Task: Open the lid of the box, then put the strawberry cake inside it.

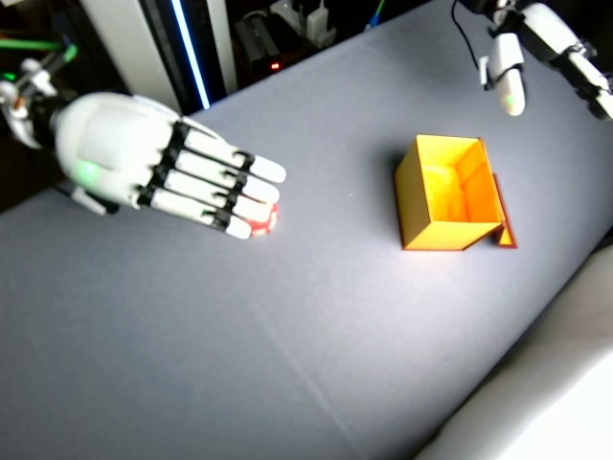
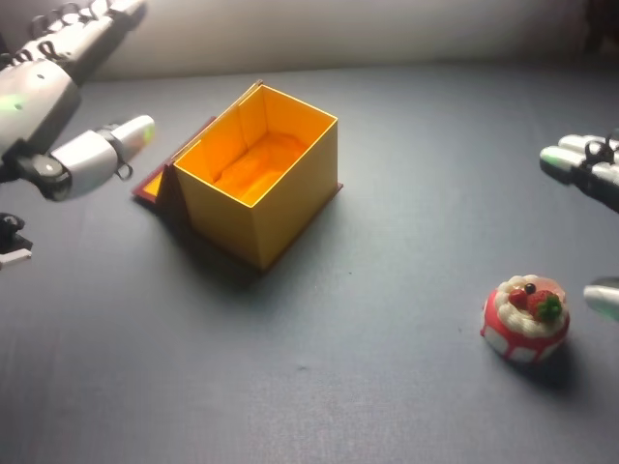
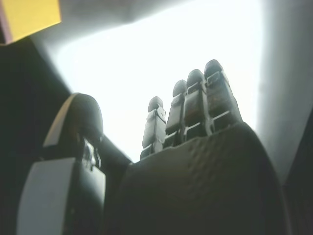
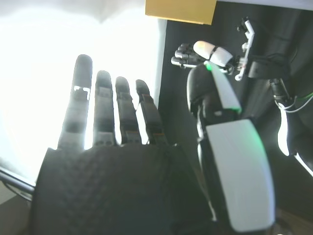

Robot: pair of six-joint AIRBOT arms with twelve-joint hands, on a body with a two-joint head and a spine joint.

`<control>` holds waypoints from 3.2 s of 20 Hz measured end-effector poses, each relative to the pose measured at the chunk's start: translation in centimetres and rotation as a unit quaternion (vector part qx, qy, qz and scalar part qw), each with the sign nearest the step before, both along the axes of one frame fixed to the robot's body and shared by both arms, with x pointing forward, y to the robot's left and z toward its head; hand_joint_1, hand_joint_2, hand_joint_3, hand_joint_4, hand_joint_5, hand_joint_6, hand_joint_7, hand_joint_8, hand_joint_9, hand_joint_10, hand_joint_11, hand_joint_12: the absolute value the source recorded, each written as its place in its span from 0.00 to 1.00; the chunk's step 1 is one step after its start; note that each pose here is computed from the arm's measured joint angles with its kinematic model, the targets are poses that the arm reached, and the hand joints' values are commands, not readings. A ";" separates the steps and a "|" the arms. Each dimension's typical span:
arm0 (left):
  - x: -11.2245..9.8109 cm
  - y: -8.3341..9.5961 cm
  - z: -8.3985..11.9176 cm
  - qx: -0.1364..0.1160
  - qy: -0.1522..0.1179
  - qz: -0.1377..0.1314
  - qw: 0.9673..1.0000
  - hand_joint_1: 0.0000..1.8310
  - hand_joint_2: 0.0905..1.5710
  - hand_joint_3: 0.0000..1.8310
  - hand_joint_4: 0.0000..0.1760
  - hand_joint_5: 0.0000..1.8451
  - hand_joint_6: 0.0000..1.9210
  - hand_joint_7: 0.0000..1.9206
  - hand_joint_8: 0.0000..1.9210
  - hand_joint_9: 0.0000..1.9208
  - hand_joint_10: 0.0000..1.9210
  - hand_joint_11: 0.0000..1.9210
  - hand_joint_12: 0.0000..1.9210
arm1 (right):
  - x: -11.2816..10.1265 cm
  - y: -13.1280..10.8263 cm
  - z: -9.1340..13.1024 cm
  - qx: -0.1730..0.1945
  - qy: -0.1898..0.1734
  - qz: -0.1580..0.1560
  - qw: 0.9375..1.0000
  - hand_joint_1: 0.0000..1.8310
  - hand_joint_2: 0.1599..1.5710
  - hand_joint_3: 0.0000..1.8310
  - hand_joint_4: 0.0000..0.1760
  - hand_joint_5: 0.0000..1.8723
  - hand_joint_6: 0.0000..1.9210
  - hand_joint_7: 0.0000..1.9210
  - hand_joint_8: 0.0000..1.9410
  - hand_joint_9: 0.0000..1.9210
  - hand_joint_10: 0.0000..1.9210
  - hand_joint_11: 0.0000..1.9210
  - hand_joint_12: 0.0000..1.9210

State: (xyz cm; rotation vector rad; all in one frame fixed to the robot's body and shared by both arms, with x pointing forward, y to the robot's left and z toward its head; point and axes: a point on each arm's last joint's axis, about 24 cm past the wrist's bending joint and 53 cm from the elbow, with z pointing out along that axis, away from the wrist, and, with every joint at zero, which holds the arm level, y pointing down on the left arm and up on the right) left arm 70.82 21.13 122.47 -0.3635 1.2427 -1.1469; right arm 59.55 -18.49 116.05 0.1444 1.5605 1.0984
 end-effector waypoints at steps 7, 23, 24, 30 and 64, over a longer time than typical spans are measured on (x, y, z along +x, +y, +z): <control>-5.9 -4.6 -0.4 0.138 -0.034 -0.098 0.985 0.33 0.91 0.01 0.63 0.04 0.01 0.00 0.00 0.00 0.00 0.00 0.00 | 0.8 1.0 -1.8 -0.047 0.025 0.022 0.998 0.45 0.69 0.00 0.00 0.03 0.00 0.03 0.00 0.05 0.01 0.00 0.37; -9.8 -5.7 -1.7 0.204 -0.030 -0.148 0.967 0.37 0.83 0.00 0.07 0.16 0.00 0.09 0.00 0.09 0.02 0.00 0.45 | 5.0 5.2 -7.2 -0.077 0.094 0.035 0.992 0.66 0.77 0.00 0.00 0.40 0.58 0.39 0.84 0.55 0.98 0.58 1.00; -9.8 -5.7 -1.7 0.204 -0.030 -0.148 0.967 0.37 0.83 0.00 0.07 0.16 0.00 0.10 0.00 0.09 0.02 0.00 0.46 | 5.1 5.3 -7.1 -0.081 0.093 0.037 0.992 0.63 0.75 0.00 0.00 0.42 0.64 0.60 0.97 0.70 1.00 0.74 1.00; -10.1 -5.9 -1.9 0.211 -0.028 -0.155 0.965 0.31 0.86 0.00 0.01 0.16 0.00 0.10 0.00 0.10 0.02 0.00 0.48 | 5.7 6.2 -2.1 -0.080 0.036 0.061 0.994 0.67 0.77 0.00 0.00 0.37 0.63 0.43 0.77 0.38 0.84 0.27 1.00; -10.5 -13.8 -6.2 0.225 0.014 -0.294 0.929 0.25 0.90 0.00 0.00 0.17 0.00 0.13 0.00 0.14 0.02 0.00 0.58 | 16.0 24.0 10.0 -0.050 -0.081 0.099 0.991 0.71 0.77 0.00 0.00 0.34 0.64 0.38 0.74 0.42 0.81 0.34 0.86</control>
